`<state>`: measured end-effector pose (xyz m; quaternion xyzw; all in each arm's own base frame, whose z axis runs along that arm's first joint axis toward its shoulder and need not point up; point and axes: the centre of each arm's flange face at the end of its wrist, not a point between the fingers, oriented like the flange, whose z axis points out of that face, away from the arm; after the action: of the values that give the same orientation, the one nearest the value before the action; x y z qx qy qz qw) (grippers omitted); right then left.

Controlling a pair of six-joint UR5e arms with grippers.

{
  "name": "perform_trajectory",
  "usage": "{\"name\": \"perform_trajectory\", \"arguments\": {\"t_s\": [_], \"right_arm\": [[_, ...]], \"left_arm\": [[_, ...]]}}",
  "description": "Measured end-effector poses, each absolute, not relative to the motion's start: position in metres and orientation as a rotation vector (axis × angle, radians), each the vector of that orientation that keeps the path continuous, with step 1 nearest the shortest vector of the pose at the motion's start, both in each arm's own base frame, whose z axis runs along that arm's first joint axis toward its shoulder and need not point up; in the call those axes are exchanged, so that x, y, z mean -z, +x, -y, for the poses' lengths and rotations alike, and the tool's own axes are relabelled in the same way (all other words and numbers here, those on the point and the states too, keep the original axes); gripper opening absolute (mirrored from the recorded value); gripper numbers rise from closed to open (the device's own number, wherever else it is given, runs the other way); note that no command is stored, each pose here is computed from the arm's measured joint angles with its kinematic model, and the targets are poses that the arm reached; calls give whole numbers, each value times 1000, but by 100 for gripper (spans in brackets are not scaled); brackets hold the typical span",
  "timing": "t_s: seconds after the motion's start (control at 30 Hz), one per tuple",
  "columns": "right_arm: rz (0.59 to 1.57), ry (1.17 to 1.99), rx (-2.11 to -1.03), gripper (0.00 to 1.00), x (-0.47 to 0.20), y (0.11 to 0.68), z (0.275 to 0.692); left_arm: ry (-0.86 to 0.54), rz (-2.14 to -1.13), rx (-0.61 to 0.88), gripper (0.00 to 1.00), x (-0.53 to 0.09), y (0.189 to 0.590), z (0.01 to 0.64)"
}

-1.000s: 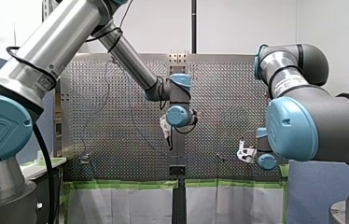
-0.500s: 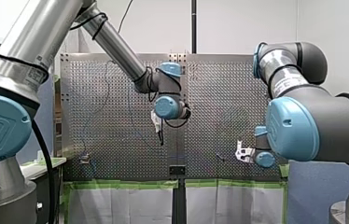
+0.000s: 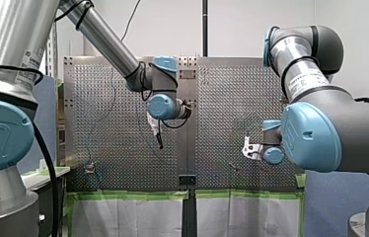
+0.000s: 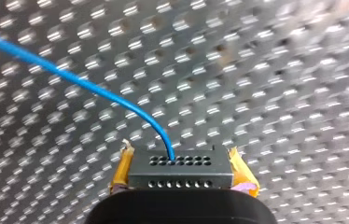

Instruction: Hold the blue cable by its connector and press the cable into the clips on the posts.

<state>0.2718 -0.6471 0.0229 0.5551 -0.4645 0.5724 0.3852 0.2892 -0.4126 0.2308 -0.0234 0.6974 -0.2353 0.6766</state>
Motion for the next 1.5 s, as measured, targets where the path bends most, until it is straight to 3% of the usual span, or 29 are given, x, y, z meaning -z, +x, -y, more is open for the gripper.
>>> {"name": "perform_trajectory", "arguments": {"t_s": [0.27,0.63,1.5], "right_arm": [[1177,1359,-1514,0,-74,284,648],[1128,1353,-1523,0,-140,292,643],[1120,1348,-1527,0,-146,293,642]], "left_arm": [[-56,-1531,577,100,-228,273,398],[-9,-1617,529,100,-155,252,379],[-3,-1629,522,100,-145,249,375]]}}
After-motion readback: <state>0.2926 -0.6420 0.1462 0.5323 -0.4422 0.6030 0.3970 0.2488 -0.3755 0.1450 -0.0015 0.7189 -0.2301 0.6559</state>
